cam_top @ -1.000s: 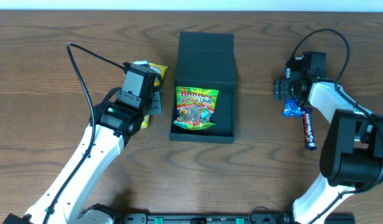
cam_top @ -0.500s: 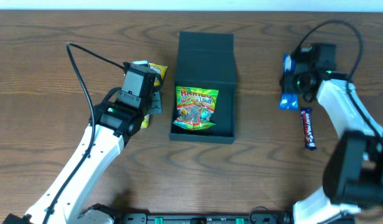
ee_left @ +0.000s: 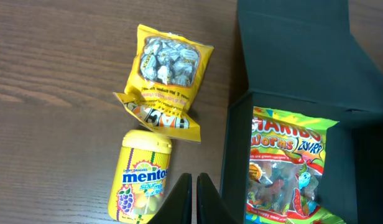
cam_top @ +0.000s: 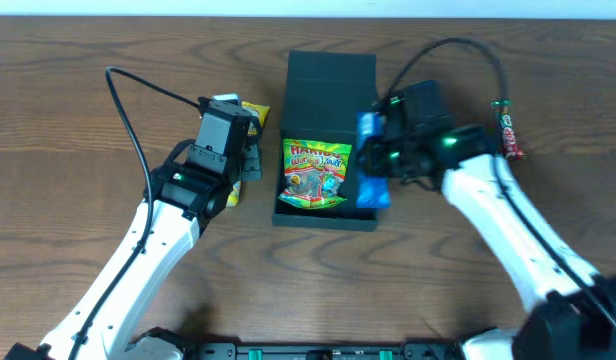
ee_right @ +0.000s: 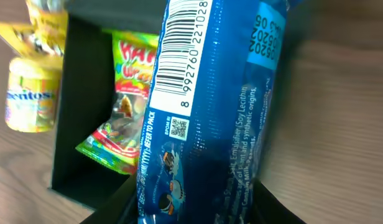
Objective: Pack container
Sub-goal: 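Place the blue bar upright in the box's right side with right gripper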
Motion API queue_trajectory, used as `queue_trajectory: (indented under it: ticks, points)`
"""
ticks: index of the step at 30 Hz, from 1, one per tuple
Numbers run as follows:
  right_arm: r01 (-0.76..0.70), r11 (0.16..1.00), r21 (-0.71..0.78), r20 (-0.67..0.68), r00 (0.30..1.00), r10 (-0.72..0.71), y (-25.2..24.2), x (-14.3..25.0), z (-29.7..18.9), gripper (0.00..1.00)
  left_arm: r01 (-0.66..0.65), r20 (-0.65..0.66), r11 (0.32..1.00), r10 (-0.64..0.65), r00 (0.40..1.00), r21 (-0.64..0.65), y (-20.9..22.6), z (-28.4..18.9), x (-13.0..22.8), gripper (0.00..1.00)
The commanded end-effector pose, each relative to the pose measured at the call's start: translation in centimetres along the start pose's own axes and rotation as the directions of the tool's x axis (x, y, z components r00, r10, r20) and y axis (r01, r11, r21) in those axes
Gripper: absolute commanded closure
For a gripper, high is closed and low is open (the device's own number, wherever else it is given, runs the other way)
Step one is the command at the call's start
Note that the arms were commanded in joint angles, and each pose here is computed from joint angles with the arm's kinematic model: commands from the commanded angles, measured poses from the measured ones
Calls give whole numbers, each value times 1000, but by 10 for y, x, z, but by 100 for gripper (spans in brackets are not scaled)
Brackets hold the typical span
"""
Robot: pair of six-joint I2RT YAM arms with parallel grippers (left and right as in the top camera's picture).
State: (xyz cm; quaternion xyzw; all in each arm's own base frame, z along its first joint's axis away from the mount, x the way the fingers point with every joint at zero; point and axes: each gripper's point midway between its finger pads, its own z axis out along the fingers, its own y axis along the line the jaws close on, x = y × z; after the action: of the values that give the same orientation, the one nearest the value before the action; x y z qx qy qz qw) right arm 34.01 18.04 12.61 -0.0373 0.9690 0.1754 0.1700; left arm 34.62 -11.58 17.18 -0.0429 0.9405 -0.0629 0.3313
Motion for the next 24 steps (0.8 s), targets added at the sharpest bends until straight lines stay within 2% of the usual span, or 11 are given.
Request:
queue_trajectory:
  ticks: [1,5,8,9,10,12,13,17,22,23,24]
  points:
    - [-1,999,44,2,1000,0,8,4,15,99,11,-8,1000,-11,1000,-3,2,2,2,94]
    - [-43,994,99,-53,997,48,6,20,29,99,10,-13,1000,-10,1000,-5,3,2,3,94]
    - [-40,986,163,-43,998,47,-6,18,35,99,10,-13,1000,-10,1000,-6,3,2,3,94]
    - [-38,984,177,-32,998,45,-9,16,35,92,10,-13,1000,-10,1000,-6,3,2,3,94]
    - [-38,982,187,-25,999,43,-10,15,35,61,10,-13,1000,-10,1000,-6,3,2,3,94]
    - [-27,982,187,-25,999,33,-10,14,35,13,10,-13,1000,-10,1000,-6,3,2,3,94]
    - [-27,982,187,-25,999,33,-10,14,35,1,10,-13,1000,-10,1000,-6,3,2,3,94]
    - [-28,985,172,4,1000,28,-4,5,23,1,10,-13,1000,-10,1000,-7,3,2,3,94]
    - [67,990,124,139,987,-84,16,-24,-33,1,9,-19,1000,-9,1000,-9,3,2,4,93]
    - [101,988,115,135,984,-116,18,-20,-41,5,8,-21,1000,-8,1000,-11,4,2,5,93]
    - [112,988,107,99,987,-123,18,-10,-46,25,7,-25,1000,-8,1000,-13,4,2,6,93]
